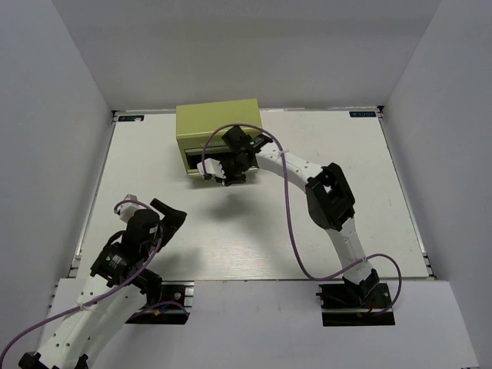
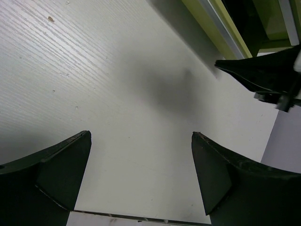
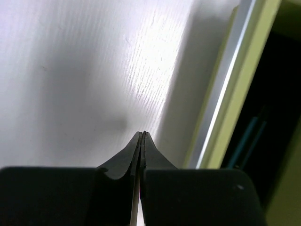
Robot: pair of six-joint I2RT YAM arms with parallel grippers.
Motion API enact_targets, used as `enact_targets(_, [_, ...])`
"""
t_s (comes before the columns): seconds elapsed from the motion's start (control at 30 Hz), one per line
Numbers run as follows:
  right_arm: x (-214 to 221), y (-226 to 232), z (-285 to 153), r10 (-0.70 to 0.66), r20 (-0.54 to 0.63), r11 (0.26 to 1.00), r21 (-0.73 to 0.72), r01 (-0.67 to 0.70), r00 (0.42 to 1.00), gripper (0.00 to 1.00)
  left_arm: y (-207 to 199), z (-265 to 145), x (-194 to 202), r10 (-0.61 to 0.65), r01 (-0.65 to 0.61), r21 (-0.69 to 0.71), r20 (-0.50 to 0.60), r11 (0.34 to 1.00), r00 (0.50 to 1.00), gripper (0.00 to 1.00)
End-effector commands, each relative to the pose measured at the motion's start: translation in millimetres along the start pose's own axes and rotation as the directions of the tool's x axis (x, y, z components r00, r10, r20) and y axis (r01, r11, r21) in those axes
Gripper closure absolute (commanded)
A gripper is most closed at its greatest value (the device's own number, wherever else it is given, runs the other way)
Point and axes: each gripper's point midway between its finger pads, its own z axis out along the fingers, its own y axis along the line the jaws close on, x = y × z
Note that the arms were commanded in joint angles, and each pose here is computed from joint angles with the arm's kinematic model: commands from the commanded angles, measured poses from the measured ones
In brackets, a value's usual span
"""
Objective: Sort the stationery into containers
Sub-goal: Close the drawer in the storage box, then reset both arms
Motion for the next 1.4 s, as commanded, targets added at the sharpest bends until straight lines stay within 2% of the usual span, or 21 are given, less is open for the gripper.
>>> enact_targets(0.0, [-1, -23, 5, 0.029, -0.030, 0.996, 0.090, -0.026, 0.999, 1.00, -6, -4, -1, 0.005, -0.004, 0.023, -0.003, 1.000, 1.000, 0.03])
enact_targets(0.13, [11, -51, 11, 0.078, -0.091, 0.972, 0.230, -0.056, 0.993, 1.00, -6, -4, 0, 0.005, -0.004, 0.027, -0.011, 1.000, 1.000, 0.03])
enact_targets(0.33, [27, -100, 4, 0.139, -0.155, 0.883, 0.467, -0.051, 0.978, 1.00, -10, 1, 5, 0.006, -0.005, 0.032, -0.032, 0.999, 0.999, 0.03])
enact_targets(0.67, [43, -138, -5, 0.140, -0.228, 0.777, 0.629, 0.036, 0.963, 1.00, -20, 4, 3, 0.019, -0.017, 0.055, -0.031, 0.998, 0.999, 0.03])
enact_targets(0.83, [44, -148, -9, 0.146, -0.216, 0.748, 0.663, 0.035, 0.965, 1.00, -20, 4, 3, 0.019, -0.017, 0.055, -0.031, 0.998, 0.999, 0.03])
enact_targets(0.9, [43, -143, -10, 0.150, -0.208, 0.767, 0.642, 0.019, 0.967, 1.00, -20, 4, 3, 0.019, -0.017, 0.055, -0.031, 0.998, 0.999, 0.03])
enact_targets(0.97, [27, -123, -10, 0.120, -0.156, 0.836, 0.548, -0.015, 0.980, 1.00, -20, 4, 3, 0.019, -0.017, 0.055, -0.031, 0.998, 0.999, 0.03])
enact_targets(1.0, [34, -94, 3, 0.127, -0.156, 0.893, 0.448, -0.044, 0.980, 1.00, -25, 2, 0, 0.023, -0.021, 0.071, -0.024, 0.997, 0.999, 0.03])
enact_targets(1.03, [-3, -79, -16, 0.076, -0.045, 0.920, 0.388, -0.052, 0.996, 1.00, -25, 2, 0, 0.023, -0.021, 0.072, -0.024, 0.997, 0.999, 0.02])
enact_targets(1.1, [-14, -42, -20, 0.074, 0.037, 0.945, 0.315, -0.082, 0.997, 1.00, -28, 2, -1, 0.029, -0.028, 0.084, -0.018, 0.996, 0.999, 0.02])
enact_targets(1.17, [-32, -31, -47, 0.130, 0.118, 0.929, 0.331, -0.162, 0.985, 0.92, -31, 0, -3, 0.032, -0.031, 0.102, -0.008, 0.994, 0.999, 0.01])
enact_targets(1.2, [-33, -19, -56, 0.152, 0.143, 0.927, 0.322, -0.191, 0.978, 0.78, -31, 2, -3, 0.042, -0.042, 0.108, -0.004, 0.993, 0.999, 0.01])
enact_targets(1.3, [-42, -9, -90, 0.313, 0.247, 0.870, 0.312, -0.381, 0.917, 0.61, -41, 1, -4, 0.057, -0.056, 0.159, 0.001, 0.986, 0.998, 0.01])
enact_targets(1.37, [-48, -7, -112, 0.373, 0.298, 0.828, 0.322, -0.460, 0.879, 0.55, -50, 0, -7, 0.074, -0.076, 0.200, 0.017, 0.977, 0.997, 0.01])
